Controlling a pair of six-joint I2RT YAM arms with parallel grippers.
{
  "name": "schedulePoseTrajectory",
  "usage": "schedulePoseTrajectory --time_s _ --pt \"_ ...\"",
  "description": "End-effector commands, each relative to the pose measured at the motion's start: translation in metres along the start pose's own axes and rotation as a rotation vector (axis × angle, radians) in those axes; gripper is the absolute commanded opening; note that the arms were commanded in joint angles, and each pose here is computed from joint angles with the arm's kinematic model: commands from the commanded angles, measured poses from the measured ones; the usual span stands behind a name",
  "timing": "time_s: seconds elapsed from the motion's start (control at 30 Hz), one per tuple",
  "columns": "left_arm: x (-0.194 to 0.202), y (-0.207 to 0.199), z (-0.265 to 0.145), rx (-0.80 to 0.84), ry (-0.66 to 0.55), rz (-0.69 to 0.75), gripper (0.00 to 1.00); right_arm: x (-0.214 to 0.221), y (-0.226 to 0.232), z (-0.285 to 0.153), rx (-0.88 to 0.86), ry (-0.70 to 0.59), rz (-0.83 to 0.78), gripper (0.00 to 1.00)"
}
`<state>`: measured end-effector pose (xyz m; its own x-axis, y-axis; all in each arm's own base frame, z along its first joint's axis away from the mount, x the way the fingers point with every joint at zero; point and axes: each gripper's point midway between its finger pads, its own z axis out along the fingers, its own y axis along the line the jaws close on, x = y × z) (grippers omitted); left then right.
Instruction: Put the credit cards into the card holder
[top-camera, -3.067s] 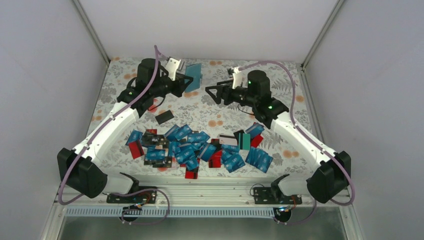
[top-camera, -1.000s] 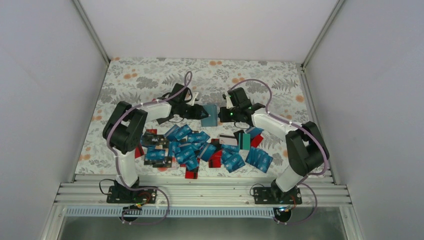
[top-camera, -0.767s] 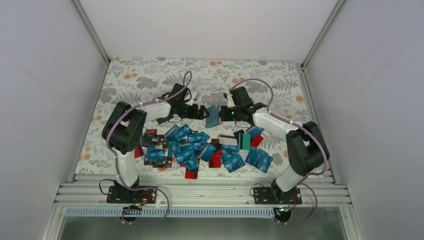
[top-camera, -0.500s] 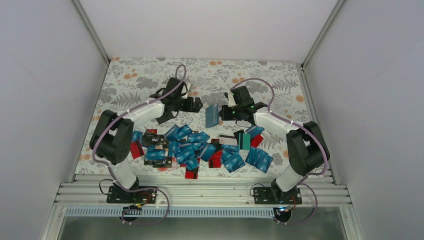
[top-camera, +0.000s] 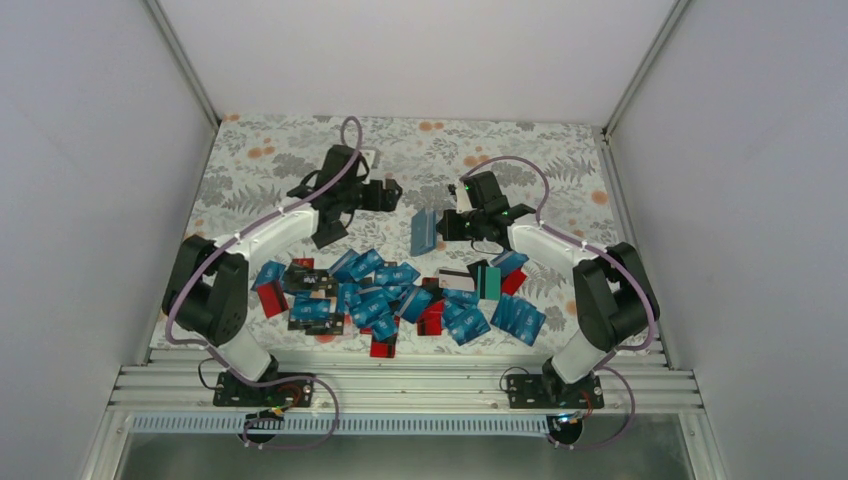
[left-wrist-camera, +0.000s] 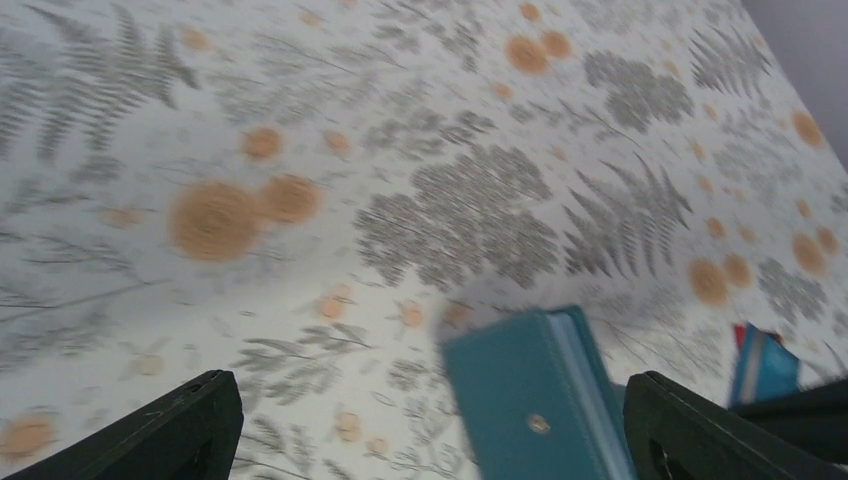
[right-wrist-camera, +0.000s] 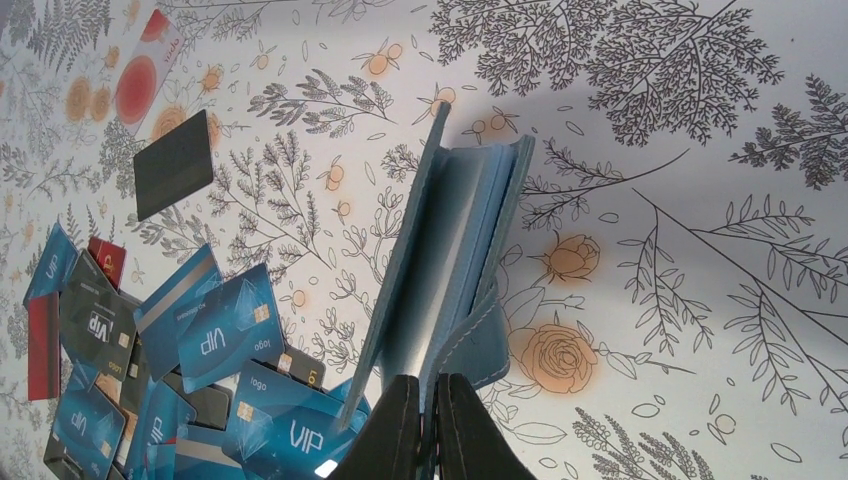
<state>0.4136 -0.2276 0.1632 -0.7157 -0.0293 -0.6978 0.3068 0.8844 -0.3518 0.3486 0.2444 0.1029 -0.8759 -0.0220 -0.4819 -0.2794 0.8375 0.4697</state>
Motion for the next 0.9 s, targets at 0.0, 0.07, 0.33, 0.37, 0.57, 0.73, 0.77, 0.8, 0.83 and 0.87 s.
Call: schedulePoseTrajectory --time_s 0.0,0.07,0.33,0.37,0.57,0.73,0.77,0.8,0.83,0.87 --pt "0.021 -0.041 0.007 0.119 0.073 0.056 0.92 -0.014 0.005 -0.008 -0.012 -0.043 0.006 0.04" --pt "0.034 -0.049 0.015 0.128 0.118 0.056 0.89 -0.015 0.004 -0.01 -0.006 -0.05 0.01 0.04" --pt "0.078 -0.073 0.051 0.068 0.25 0.125 0.83 -0.017 0.009 -0.018 -0.022 -0.063 0.014 0.04" --pt "0.08 -0.072 0.055 0.05 0.258 0.128 0.82 -0.017 0.01 -0.019 -0.021 -0.066 0.013 0.04" --pt "0.087 -0.058 0.064 -0.037 0.275 0.112 0.79 -0.02 0.006 -0.024 0.009 -0.073 0.005 0.04" --pt "0.091 -0.054 0.059 -0.047 0.272 0.107 0.78 -0.018 0.002 -0.022 0.025 -0.069 0.01 0.04" --pt "0.092 -0.054 0.059 -0.043 0.274 0.107 0.79 -0.018 0.002 -0.021 0.027 -0.068 0.009 0.04" --pt "0.094 -0.053 0.059 -0.045 0.279 0.109 0.78 -0.018 0.002 -0.02 0.027 -0.065 0.01 0.04" --pt "0.096 -0.052 0.059 -0.049 0.283 0.111 0.79 -0.018 0.002 -0.02 0.027 -0.064 0.011 0.04" --pt "0.098 -0.051 0.06 -0.054 0.287 0.112 0.79 -0.018 0.002 -0.019 0.025 -0.064 0.01 0.04"
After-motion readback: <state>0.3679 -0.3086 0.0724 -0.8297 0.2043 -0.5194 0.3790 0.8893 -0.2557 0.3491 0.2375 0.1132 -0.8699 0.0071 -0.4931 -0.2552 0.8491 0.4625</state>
